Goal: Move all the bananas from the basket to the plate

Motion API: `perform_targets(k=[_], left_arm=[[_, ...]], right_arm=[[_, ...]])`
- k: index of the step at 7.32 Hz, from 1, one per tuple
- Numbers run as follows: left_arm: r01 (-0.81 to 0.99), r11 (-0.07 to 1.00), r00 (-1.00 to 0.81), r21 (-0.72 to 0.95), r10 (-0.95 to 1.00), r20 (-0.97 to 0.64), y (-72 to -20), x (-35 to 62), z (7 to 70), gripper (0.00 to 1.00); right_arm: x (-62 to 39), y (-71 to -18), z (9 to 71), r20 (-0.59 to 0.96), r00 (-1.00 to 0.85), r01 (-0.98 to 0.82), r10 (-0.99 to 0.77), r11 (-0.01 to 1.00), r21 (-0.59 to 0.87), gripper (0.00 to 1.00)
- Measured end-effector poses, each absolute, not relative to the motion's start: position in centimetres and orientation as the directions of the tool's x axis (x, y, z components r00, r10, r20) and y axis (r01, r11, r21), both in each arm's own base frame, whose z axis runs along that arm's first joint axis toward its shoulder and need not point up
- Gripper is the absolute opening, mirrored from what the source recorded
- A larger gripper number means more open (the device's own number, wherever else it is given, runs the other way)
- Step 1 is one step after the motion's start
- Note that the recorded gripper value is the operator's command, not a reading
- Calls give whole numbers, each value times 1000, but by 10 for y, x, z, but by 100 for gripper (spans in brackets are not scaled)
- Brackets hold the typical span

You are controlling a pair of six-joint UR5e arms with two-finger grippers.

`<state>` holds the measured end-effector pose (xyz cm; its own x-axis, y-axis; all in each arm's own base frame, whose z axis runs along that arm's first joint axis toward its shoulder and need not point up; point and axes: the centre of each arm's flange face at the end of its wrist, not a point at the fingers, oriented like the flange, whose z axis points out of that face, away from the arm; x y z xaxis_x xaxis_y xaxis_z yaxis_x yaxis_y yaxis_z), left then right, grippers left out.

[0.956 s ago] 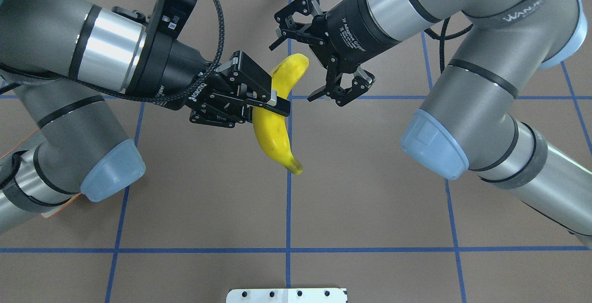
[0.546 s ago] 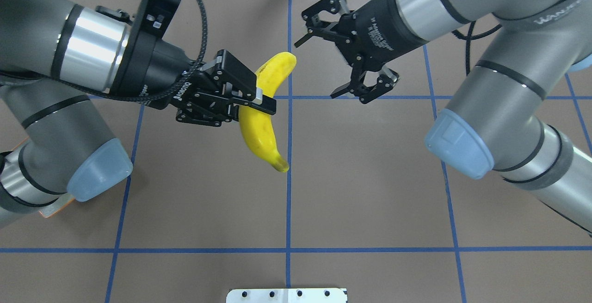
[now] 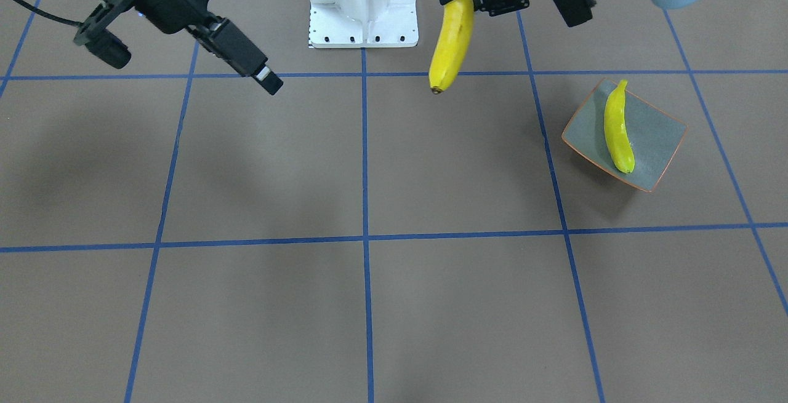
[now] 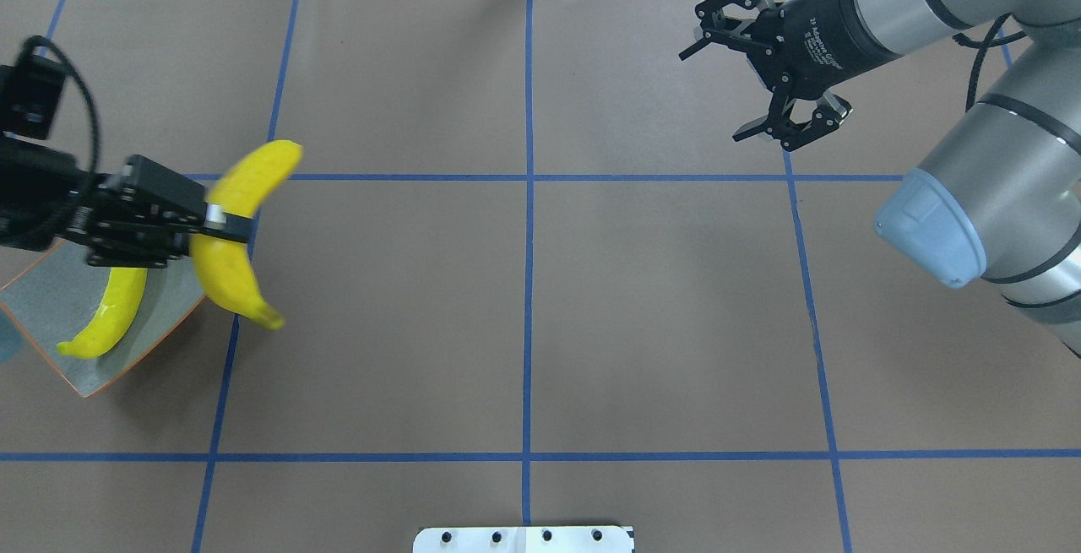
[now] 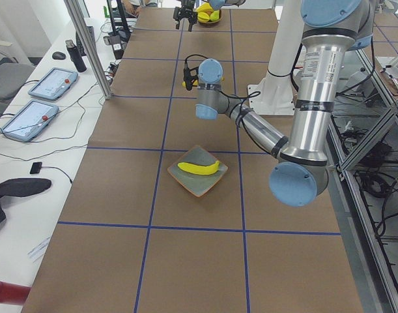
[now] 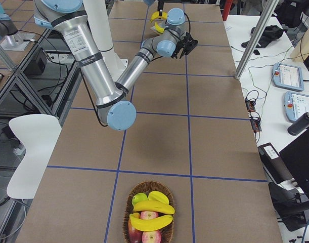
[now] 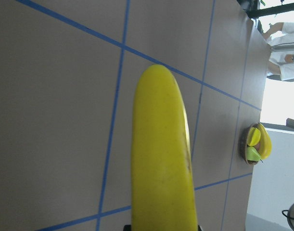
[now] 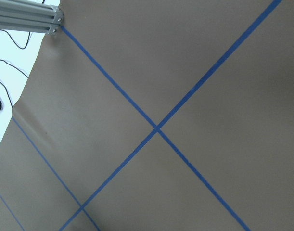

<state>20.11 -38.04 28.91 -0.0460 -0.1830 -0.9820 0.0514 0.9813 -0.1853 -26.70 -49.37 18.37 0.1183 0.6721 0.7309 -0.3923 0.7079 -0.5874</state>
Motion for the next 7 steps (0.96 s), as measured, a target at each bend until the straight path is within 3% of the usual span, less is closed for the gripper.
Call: perform_targets(k=[3, 7], left_arm=[[122, 957, 40, -265, -271, -962, -384, 127, 376, 0], [146, 971, 177, -191, -215, -960, -388, 107, 495, 0]], right_arm=[[-261, -507, 232, 721, 177, -442, 670, 709, -550, 100], [-259, -512, 253, 714, 206, -457, 669, 711, -534, 100]])
